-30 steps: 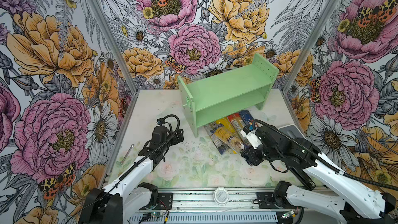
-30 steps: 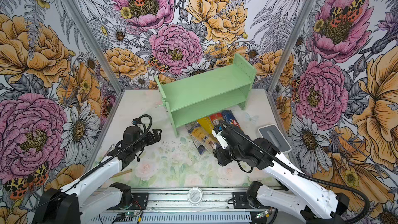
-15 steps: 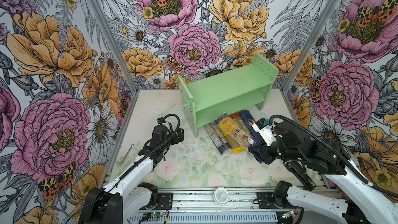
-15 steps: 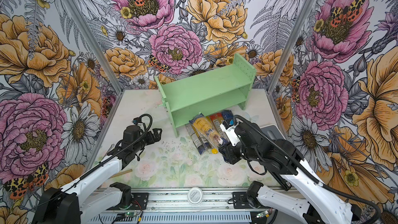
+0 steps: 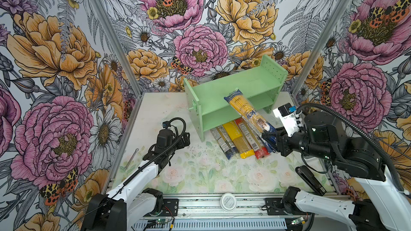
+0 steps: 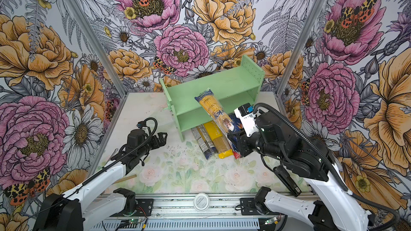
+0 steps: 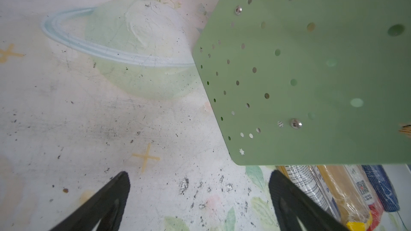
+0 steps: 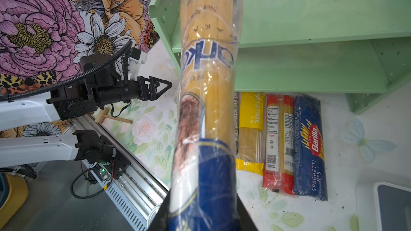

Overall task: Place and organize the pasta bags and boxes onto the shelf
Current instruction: 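Lift the anko bag upright with the right gripper toward the shelf, then carry the upright anko bag into the shelf's lower compartment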

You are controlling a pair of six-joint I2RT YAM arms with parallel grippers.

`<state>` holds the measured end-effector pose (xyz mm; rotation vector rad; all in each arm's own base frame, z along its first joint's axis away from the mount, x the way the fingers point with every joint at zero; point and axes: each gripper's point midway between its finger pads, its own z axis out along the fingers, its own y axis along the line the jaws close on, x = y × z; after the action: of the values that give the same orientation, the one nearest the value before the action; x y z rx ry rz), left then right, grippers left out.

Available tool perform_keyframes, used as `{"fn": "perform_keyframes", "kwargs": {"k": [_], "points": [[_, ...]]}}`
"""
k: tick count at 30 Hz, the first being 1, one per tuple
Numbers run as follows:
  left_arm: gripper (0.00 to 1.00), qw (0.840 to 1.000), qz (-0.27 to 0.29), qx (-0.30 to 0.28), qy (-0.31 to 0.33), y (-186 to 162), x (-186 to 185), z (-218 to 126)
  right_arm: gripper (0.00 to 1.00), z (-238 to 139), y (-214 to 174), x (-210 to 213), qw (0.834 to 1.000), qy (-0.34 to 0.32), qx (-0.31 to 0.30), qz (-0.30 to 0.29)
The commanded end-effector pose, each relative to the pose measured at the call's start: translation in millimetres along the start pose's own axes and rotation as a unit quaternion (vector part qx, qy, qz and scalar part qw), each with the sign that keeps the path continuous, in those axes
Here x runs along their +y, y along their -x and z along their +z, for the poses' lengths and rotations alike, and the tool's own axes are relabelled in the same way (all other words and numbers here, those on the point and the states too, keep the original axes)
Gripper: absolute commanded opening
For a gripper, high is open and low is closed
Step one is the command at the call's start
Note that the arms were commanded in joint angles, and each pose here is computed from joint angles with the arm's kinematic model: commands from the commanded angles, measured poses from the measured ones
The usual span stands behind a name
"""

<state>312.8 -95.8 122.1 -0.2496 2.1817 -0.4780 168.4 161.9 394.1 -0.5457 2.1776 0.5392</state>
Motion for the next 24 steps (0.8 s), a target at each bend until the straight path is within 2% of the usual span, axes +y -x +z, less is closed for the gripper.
{"fn": "perform_keyframes", "kwargs": {"k": [1, 9, 17, 24], "points": [[0.99, 1.000, 0.013, -0.016, -0.013, 14, -10, -6, 0.00, -15, 67, 1, 0.993, -0.017, -0.119, 0.000], [0.99, 1.000, 0.012, -0.017, -0.016, 13, -11, -8, 0.00, 0, 123, 8, 0.983, -0.029, -0.179, 0.020], [0.99, 1.000, 0.013, -0.020, -0.014, 13, -8, -11, 0.00, 37, 158, 11, 0.977, -0.047, -0.203, 0.048], [0.99, 1.000, 0.013, -0.022, -0.015, 14, -8, -12, 0.00, 75, 183, 23, 0.974, -0.031, -0.212, 0.074]]}}
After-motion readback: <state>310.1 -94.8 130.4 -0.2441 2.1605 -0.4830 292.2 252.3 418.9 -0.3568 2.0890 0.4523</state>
